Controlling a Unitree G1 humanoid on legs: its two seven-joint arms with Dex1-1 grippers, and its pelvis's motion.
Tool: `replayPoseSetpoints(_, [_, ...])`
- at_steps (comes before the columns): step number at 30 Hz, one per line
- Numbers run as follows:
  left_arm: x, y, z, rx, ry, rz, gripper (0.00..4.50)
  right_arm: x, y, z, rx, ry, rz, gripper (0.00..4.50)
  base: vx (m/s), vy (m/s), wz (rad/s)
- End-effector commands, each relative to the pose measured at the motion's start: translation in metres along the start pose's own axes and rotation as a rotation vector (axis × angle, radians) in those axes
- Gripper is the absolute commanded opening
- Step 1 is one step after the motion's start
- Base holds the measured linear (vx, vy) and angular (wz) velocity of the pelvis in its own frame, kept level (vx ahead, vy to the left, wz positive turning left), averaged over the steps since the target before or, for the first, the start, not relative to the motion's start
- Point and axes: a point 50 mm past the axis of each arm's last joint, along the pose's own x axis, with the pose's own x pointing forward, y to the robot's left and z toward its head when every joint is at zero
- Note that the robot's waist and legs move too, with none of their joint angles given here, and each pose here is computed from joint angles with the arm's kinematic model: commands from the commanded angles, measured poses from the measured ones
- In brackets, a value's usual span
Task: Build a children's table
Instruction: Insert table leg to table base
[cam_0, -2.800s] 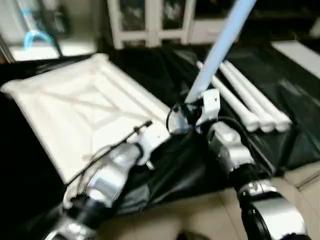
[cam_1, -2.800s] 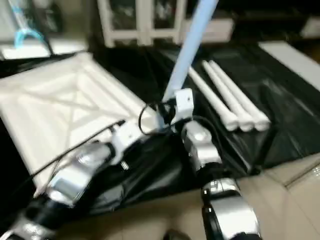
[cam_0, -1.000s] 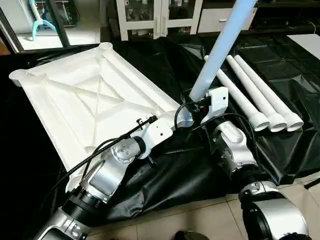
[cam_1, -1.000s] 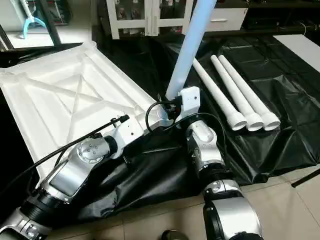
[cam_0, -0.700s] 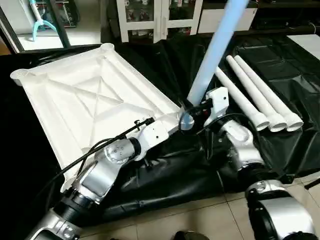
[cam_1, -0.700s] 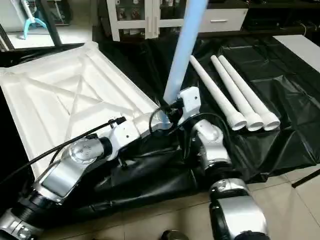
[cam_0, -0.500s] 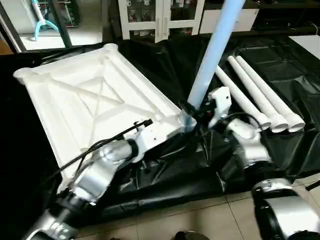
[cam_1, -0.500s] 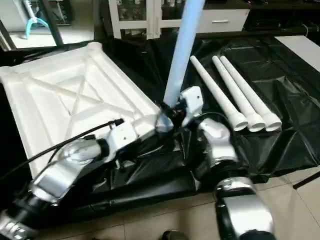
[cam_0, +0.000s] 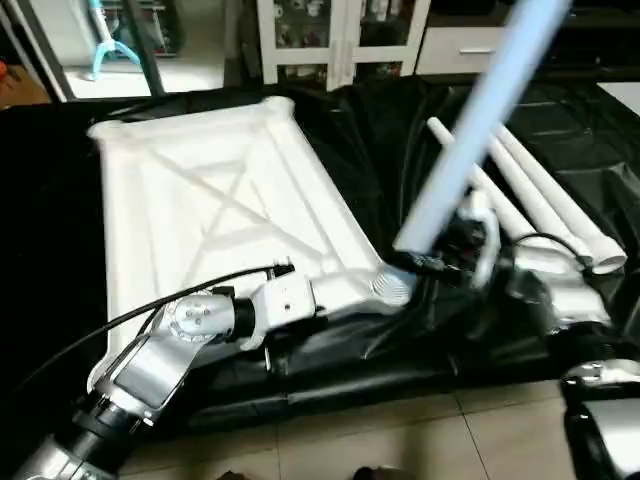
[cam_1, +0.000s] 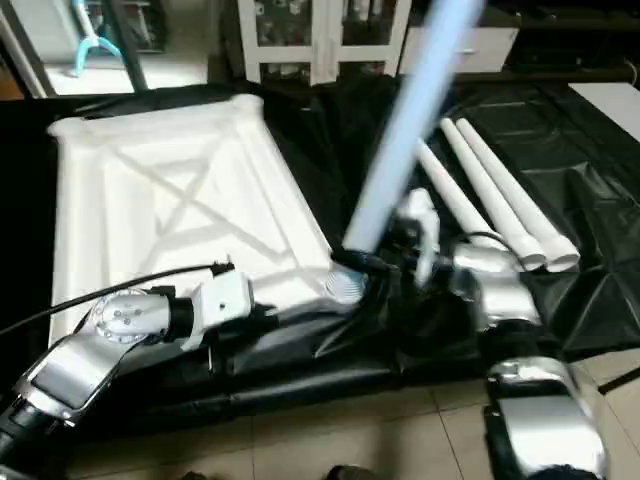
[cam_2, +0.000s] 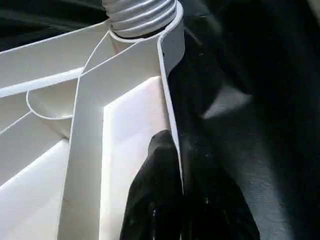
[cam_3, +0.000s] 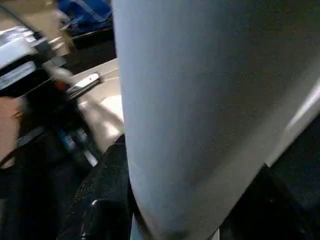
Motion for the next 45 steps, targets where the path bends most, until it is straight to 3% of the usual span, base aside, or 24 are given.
replayPoseSetpoints(1, [0.001,-0.010,0.019,0.086,-0.121,-0.134,0.00,-0.024,0.005,-0.031,0.108,0.166,-0.028,1.86,0.000,0.000,0.00])
replayPoseSetpoints(12, [0.003,-0.011,0.019,0.102,-0.126,-0.151,0.00,-0.025,0.011,-0.047,0.017,0.398,0.062,1.86,0.000,0.000,0.00])
replayPoseSetpoints(18, [0.006,-0.008,0.015,0.109,-0.088,-0.100,0.00,-0.018,0.012,-0.047,-0.030,0.370,0.043,1.86,0.000,0.000,0.00])
replayPoseSetpoints(29, [0.006,-0.007,0.011,0.116,-0.058,-0.082,0.00,-0.017,0.024,-0.070,0.002,0.336,0.009,1.86,0.000,0.000,0.00])
replayPoseSetpoints(35, [0.007,-0.002,0.009,0.097,-0.035,-0.030,0.00,-0.012,0.018,-0.078,0.008,0.313,-0.174,1.86,0.000,0.000,0.00])
replayPoseSetpoints(37, [0.008,0.005,0.005,0.078,0.009,0.043,0.00,-0.008,0.008,-0.080,0.027,0.285,-0.369,1.86,0.000,0.000,0.00])
replayPoseSetpoints(40, [0.010,0.015,0.003,0.016,0.052,0.127,0.00,-0.003,-0.001,-0.083,0.073,0.259,-0.557,1.86,-0.036,0.006,-0.03])
replayPoseSetpoints(45, [0.015,0.024,0.009,-0.088,0.066,0.216,0.00,0.009,-0.007,-0.085,0.127,0.235,-0.720,1.86,-0.057,0.023,-0.13])
